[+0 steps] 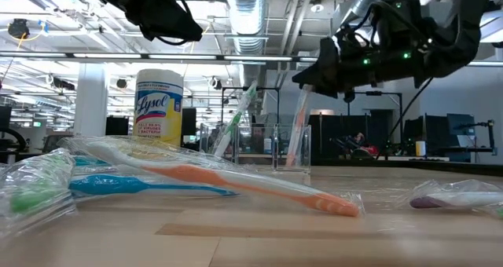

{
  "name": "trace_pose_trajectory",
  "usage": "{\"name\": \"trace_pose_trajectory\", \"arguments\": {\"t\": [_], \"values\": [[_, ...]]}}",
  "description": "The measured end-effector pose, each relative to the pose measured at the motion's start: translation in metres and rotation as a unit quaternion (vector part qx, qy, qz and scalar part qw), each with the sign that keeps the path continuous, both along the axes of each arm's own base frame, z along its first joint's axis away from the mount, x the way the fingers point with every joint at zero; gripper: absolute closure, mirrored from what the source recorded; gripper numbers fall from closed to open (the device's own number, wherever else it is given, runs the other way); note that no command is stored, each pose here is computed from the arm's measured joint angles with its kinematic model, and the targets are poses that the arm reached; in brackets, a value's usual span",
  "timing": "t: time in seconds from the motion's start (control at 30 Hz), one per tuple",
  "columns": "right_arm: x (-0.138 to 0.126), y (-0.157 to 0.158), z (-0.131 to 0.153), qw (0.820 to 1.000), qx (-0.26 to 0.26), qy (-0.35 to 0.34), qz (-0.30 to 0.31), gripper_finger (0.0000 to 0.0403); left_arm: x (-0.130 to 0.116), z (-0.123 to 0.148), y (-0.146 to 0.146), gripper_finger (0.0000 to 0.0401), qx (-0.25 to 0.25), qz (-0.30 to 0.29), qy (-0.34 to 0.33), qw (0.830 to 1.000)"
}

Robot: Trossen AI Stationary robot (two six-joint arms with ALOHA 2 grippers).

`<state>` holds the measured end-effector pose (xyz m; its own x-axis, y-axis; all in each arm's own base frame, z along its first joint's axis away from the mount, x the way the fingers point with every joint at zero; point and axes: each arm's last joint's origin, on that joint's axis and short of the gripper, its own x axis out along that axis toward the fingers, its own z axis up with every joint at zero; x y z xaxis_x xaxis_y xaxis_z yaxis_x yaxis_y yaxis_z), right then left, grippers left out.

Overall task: Pick & Place toothbrushing station
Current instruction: Put the left orange toothbrush into the transparent organizer, then put the left blue mouthwash into the transparent organizer

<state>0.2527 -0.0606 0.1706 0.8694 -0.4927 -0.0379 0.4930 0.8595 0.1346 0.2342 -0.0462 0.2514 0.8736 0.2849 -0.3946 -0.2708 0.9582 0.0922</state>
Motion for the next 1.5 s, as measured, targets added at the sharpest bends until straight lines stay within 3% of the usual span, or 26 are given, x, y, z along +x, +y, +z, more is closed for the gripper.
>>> {"name": "trace_pose_trajectory", "arguments": {"t": [0.47,0.8,1.2,1.5], "values": [[-0.02,-0.007,0.034,0.999,-0.031,-0.019,-0.022,0.0233,-0.001,-0.001,0.0,0.0315,0.002,-0.002,0.008,1.0],[-0.031,0.004,0.05,0.999,-0.049,-0.01,-0.005,0.0232,-0.012,-0.016,0.001,0.0315,-0.016,-0.008,0.1,0.995],[-0.03,0.023,0.051,0.998,-0.046,0.001,0.038,0.0238,-0.039,-0.039,0.005,0.0309,-0.039,-0.041,0.284,0.957],[-0.029,0.03,0.05,0.997,-0.045,0.005,0.055,0.0242,-0.055,-0.057,0.008,0.0248,-0.054,-0.012,0.356,0.933]]}}
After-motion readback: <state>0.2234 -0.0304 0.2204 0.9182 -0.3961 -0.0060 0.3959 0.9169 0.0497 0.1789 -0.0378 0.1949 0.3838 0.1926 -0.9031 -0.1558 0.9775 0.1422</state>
